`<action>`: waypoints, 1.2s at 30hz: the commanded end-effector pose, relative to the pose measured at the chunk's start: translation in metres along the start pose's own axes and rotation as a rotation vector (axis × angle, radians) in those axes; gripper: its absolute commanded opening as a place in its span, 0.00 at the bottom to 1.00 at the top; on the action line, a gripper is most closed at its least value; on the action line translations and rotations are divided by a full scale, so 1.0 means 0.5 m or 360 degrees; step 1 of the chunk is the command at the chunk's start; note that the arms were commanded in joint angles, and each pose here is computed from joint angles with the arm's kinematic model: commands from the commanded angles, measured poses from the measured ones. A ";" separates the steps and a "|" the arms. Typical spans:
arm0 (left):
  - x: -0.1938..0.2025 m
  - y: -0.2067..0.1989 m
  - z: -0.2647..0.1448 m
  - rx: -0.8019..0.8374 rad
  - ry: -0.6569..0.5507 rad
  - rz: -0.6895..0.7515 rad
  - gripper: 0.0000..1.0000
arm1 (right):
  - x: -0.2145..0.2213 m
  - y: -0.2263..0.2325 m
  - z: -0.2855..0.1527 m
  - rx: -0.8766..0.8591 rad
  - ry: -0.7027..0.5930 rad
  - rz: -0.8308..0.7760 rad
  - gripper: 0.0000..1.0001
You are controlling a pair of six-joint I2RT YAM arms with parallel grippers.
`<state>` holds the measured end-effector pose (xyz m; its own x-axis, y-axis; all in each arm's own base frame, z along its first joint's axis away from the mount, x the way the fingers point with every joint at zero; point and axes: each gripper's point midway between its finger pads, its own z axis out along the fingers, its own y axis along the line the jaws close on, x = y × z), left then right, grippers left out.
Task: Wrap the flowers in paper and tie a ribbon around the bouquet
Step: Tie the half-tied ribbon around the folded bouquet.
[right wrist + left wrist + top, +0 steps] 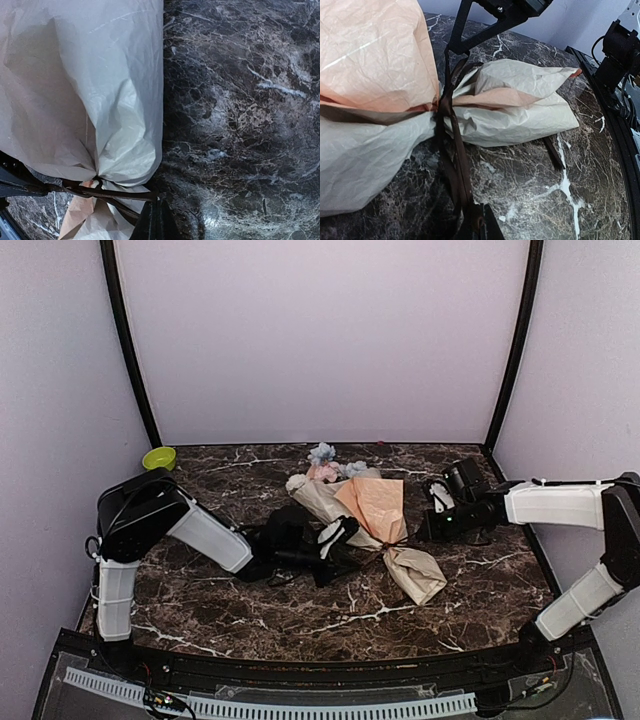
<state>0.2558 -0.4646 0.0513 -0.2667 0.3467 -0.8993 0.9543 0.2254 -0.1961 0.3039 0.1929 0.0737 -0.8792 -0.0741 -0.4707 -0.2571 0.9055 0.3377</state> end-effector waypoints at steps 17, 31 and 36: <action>0.095 0.028 -0.022 -0.0128 0.0303 -0.0130 0.00 | 0.022 -0.136 0.046 0.0102 0.0058 0.0228 0.00; 0.129 0.061 -0.064 -0.0269 0.0417 -0.0193 0.00 | 0.055 -0.179 0.060 0.0151 0.0136 0.0318 0.00; 0.145 0.077 -0.078 -0.0355 0.0467 -0.0205 0.00 | 0.057 -0.181 0.063 0.0155 0.0140 0.0317 0.00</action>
<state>0.2743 -0.4317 0.0223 -0.3599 0.4441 -0.8205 0.9031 0.3865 -0.1870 0.3133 0.1476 0.0186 -0.9413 0.0499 -0.3338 -0.1027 0.8998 0.4240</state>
